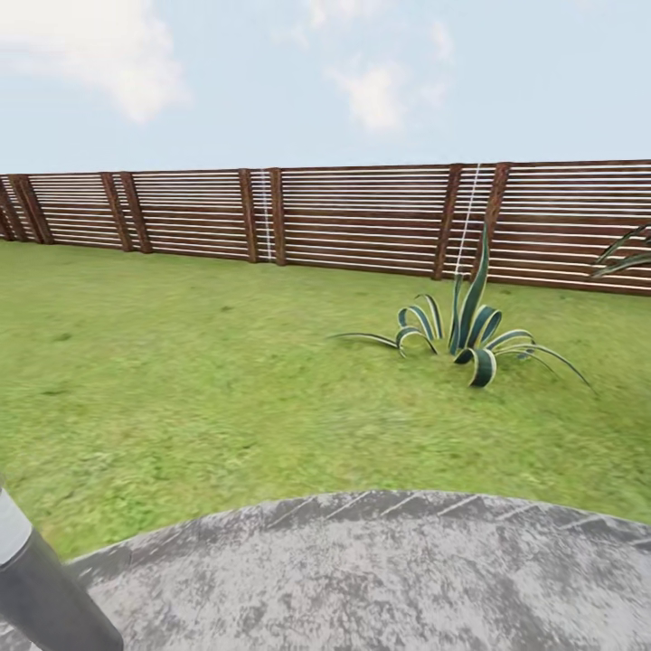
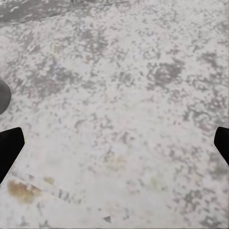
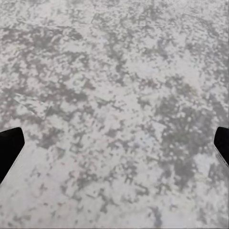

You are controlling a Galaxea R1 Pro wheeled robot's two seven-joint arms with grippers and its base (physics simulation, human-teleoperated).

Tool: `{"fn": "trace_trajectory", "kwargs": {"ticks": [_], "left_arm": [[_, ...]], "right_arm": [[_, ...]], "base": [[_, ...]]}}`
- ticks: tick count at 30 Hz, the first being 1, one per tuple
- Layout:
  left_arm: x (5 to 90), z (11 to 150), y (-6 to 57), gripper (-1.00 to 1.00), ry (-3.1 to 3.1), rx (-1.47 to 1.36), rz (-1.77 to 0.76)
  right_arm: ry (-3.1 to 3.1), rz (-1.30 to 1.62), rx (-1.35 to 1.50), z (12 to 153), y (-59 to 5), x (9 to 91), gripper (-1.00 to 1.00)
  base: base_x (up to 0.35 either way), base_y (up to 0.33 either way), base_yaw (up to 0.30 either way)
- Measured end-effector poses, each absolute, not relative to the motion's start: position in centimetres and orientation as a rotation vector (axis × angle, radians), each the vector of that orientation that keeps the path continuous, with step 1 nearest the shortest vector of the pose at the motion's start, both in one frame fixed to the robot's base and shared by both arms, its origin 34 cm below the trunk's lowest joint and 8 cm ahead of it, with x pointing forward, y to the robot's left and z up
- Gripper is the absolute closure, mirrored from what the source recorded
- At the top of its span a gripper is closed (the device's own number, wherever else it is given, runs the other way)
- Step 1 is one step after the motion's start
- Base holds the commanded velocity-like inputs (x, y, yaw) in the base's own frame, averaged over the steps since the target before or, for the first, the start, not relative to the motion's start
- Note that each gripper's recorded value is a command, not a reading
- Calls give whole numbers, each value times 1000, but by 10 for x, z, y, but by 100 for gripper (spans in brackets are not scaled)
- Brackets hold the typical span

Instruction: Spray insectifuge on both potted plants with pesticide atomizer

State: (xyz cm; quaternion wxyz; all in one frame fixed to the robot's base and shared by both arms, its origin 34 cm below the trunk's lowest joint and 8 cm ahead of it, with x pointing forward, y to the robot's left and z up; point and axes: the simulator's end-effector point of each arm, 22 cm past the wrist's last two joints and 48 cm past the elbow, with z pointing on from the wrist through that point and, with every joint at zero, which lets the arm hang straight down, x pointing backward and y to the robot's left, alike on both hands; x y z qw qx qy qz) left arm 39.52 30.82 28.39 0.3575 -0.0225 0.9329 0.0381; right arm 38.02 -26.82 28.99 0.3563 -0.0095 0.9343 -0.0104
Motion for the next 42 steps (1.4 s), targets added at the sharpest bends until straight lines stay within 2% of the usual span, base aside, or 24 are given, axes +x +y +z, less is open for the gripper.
{"fn": "trace_trajectory", "kwargs": {"ticks": [33, 42], "left_arm": [[395, 284, 309, -100, 2408, -59, 101], [395, 284, 309, -100, 2408, -59, 101]], "right_arm": [[2413, -27, -25, 290, -268, 380, -100], [2412, -27, -25, 290, -268, 380, -100]], "base": [[339, 0, 1], [339, 0, 154]]}}
